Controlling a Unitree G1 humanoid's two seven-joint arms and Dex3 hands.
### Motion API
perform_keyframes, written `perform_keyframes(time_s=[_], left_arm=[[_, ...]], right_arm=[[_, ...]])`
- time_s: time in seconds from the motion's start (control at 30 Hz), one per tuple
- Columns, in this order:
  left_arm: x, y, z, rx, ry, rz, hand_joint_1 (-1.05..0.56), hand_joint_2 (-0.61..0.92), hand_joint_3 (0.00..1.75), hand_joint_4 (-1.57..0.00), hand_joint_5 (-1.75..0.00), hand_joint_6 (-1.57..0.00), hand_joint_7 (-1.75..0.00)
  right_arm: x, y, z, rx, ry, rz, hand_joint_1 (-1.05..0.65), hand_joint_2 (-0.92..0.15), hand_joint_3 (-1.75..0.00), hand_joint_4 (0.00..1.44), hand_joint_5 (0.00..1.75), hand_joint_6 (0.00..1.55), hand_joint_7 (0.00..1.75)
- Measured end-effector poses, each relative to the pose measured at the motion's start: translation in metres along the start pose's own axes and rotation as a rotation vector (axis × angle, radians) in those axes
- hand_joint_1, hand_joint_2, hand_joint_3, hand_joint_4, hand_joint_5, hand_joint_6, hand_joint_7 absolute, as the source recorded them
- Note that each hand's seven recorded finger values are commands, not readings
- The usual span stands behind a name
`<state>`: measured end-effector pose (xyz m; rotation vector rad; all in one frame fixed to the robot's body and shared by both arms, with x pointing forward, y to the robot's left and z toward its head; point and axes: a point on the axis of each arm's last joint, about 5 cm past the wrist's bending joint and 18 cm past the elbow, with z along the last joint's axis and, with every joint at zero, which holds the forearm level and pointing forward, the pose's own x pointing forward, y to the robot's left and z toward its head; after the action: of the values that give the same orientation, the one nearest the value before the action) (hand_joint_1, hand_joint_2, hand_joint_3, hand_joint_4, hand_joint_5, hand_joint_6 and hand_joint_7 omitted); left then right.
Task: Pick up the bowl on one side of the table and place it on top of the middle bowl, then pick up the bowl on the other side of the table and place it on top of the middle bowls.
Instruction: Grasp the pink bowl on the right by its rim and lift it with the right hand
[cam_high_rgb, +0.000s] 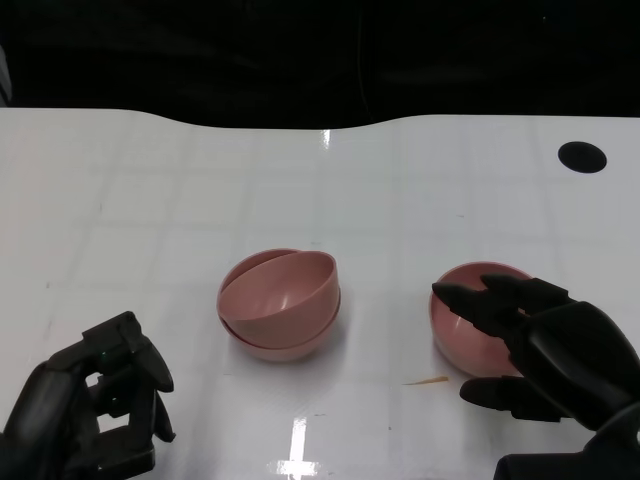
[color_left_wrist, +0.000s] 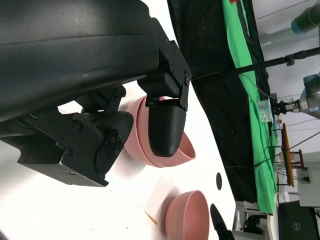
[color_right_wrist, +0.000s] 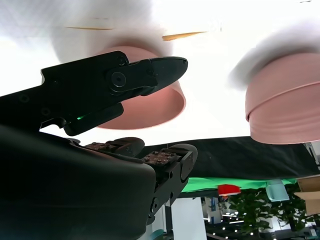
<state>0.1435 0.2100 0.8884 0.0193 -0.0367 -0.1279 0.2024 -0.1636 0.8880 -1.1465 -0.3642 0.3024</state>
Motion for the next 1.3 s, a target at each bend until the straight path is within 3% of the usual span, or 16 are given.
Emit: perform_keyframes(time_s=[0.73, 1.3], left_arm=[[-0.002, 0.006, 0.004, -0.177, 0.085, -0.012, 0.13, 0.69, 1.28, -0.87, -1.75, -0.69, -1.75], [-0.002, 0.005, 0.003, -0.192, 0.090, -0.007, 0.14, 0.71, 1.26, -0.87, -1.75, -0.70, -1.75]], right_arm=[[0.032, 0.016, -0.016, -0.122, 0.016, 0.074, -0.72, -0.92, -0.10, 0.36, 0.03, 0.36, 0.02], [0.037, 0.029, -0.019, -0.155, 0.019, 0.095, -0.71, -0.92, -0.11, 0.40, 0.03, 0.42, 0.03]])
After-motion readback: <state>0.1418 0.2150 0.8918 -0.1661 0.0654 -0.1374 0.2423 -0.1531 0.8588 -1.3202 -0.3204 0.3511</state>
